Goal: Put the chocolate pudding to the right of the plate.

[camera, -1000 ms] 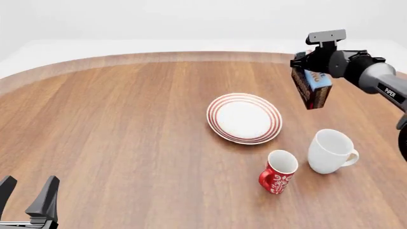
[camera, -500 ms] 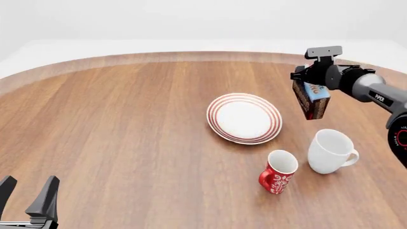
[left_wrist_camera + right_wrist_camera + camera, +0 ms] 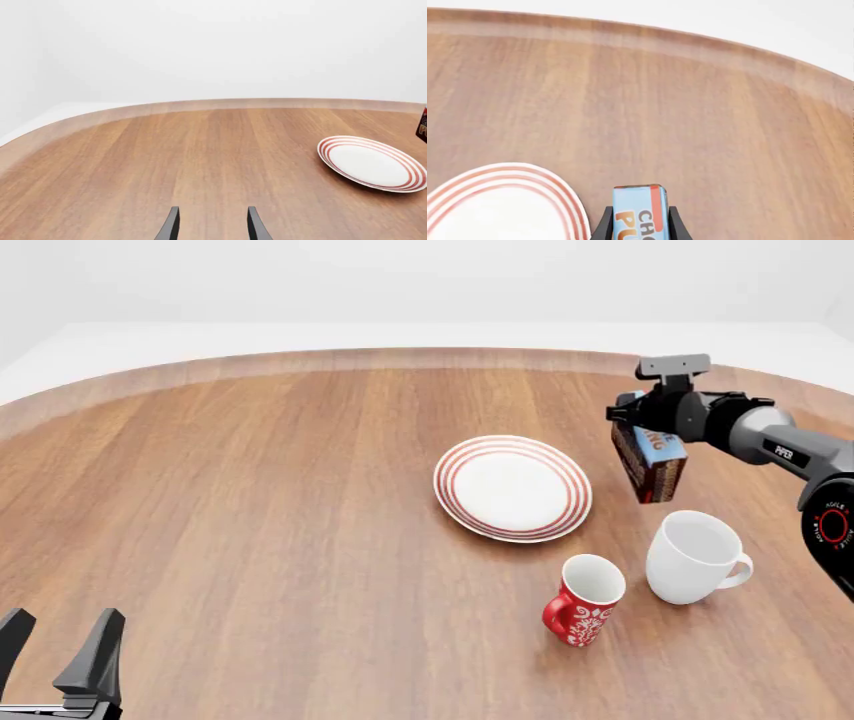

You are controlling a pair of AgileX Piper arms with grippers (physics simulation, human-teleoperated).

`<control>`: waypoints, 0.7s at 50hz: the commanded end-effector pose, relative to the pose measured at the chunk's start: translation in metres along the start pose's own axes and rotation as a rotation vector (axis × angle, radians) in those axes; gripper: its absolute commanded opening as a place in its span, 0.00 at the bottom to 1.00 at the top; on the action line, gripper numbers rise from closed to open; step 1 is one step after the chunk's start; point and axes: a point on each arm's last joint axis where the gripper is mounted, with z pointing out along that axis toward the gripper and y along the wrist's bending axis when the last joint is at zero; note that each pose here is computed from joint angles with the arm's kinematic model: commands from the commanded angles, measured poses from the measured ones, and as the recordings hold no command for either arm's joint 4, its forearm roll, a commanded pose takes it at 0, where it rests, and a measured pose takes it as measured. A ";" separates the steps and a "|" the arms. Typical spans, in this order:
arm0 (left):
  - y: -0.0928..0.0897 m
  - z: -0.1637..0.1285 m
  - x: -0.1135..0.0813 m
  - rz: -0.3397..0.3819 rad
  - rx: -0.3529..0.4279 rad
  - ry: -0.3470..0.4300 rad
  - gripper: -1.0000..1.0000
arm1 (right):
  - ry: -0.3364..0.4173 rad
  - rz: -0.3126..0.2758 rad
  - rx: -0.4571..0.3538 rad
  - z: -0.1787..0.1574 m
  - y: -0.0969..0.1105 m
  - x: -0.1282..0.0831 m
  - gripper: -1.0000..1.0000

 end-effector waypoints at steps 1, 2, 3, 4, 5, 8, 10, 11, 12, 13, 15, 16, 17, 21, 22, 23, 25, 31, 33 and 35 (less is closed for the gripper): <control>0.000 0.000 0.000 0.000 0.000 0.000 1.00 | 0.004 0.025 0.012 0.004 -0.006 0.006 0.00; 0.000 0.000 0.000 0.000 0.000 0.000 1.00 | 0.005 0.025 0.012 0.004 -0.007 0.006 0.00; 0.000 0.000 0.000 0.000 0.000 0.000 1.00 | 0.005 0.027 0.014 0.004 -0.007 0.006 0.00; 0.000 0.000 0.000 0.000 0.000 0.000 1.00 | 0.005 0.027 0.014 0.005 -0.008 0.006 0.00; 0.000 0.000 0.000 0.000 0.000 0.000 1.00 | 0.005 0.028 0.016 0.005 -0.009 0.006 0.00; 0.000 0.000 0.000 0.000 0.000 0.000 1.00 | 0.006 0.030 0.019 0.006 -0.011 0.008 0.00; 0.000 0.000 0.000 0.000 0.000 0.000 1.00 | 0.007 0.032 0.021 0.007 -0.011 0.008 0.00; 0.000 0.000 0.000 0.000 0.000 0.000 1.00 | 0.006 0.033 0.022 0.007 -0.012 0.008 0.00; 0.000 0.000 0.000 0.000 0.000 0.000 1.00 | 0.006 0.035 0.022 0.007 -0.012 0.009 0.00; 0.000 0.000 0.000 0.000 0.000 0.000 1.00 | 0.006 0.036 0.022 0.007 -0.012 0.009 0.00; 0.000 0.000 0.000 0.000 0.000 0.000 1.00 | 0.009 0.039 0.025 0.009 -0.014 0.011 0.00; 0.000 0.000 0.000 0.000 0.000 0.000 1.00 | 0.009 0.040 0.027 0.009 -0.015 0.012 0.00; 0.000 0.000 0.000 0.000 0.000 0.000 1.00 | 0.010 0.041 0.027 0.010 -0.015 0.013 0.00; 0.000 0.000 0.000 0.000 0.000 0.000 1.00 | 0.011 0.044 0.030 0.010 -0.016 0.013 0.00; 0.000 0.000 0.000 0.000 0.000 0.000 1.00 | 0.011 0.043 0.030 0.010 -0.017 0.014 0.00; 0.000 0.000 0.000 0.000 0.000 0.000 1.00 | 0.011 0.045 0.031 0.009 -0.017 0.013 0.00; 0.000 0.000 0.000 0.000 0.000 0.000 1.00 | 0.011 0.044 0.031 0.009 -0.017 0.013 0.00; 0.000 0.000 0.000 0.000 0.000 0.000 1.00 | 0.012 0.046 0.031 0.010 -0.017 0.014 0.00; 0.000 0.000 0.000 0.000 0.000 0.000 1.00 | 0.014 0.044 0.030 0.011 -0.016 0.016 0.00; 0.000 0.000 0.000 0.000 0.000 0.000 1.00 | 0.016 0.045 0.029 0.011 -0.016 0.013 0.00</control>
